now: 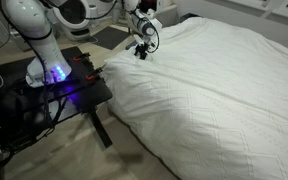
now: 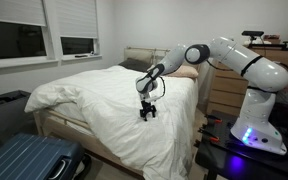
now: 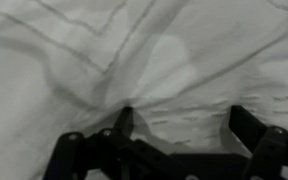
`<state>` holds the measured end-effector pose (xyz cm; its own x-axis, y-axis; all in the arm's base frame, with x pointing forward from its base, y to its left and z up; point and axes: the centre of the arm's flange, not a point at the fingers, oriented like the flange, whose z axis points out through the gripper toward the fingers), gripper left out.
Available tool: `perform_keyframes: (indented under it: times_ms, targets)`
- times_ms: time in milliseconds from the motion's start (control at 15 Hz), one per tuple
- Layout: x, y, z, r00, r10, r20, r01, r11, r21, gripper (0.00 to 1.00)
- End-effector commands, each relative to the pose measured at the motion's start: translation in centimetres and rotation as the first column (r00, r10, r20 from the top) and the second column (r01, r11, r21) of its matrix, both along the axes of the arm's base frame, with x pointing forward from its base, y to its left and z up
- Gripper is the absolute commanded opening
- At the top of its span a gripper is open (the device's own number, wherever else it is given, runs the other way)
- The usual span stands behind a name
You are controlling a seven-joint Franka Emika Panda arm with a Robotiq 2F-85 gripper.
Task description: Straighten the beddings on the bottom right corner of the bed
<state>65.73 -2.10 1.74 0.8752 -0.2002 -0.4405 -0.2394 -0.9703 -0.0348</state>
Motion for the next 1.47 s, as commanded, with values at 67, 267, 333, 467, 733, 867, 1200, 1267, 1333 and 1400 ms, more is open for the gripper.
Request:
perform_keyframes:
  times_ms: [67,267,333,467,733,867,1200,1267,1333,1400]
  targets:
    - [-0.3,-0.5,-1.7,0.999,0.023,-0.033,-0.024,1.0,-0.01,1.0]
    - [-0.4,-0.8,-1.4,0.998,0.022,-0.056,-0.021,0.999,0.036,0.93]
    - [-0.4,-0.8,-1.0,0.997,0.038,-0.06,-0.034,0.998,0.057,0.74]
    - [-0.4,-0.7,0.1,0.996,0.061,-0.06,-0.055,0.993,0.1,0.59]
    - [-0.4,-0.7,1.6,0.992,0.108,-0.071,-0.092,0.974,0.205,0.28]
    - [-0.4,-0.9,2.0,0.987,0.124,-0.098,-0.096,0.962,0.254,0.12]
    - [-1.9,-0.3,1.9,0.959,0.199,-0.204,-0.114,0.923,0.367,0.0]
    - [-2.4,0.0,1.7,0.947,0.218,-0.236,-0.114,0.915,0.386,0.0]
    - [-2.9,0.3,1.5,0.932,0.244,-0.269,-0.117,0.903,0.413,0.0]
    - [-3.7,0.8,1.2,0.911,0.274,-0.308,-0.119,0.889,0.441,0.0]
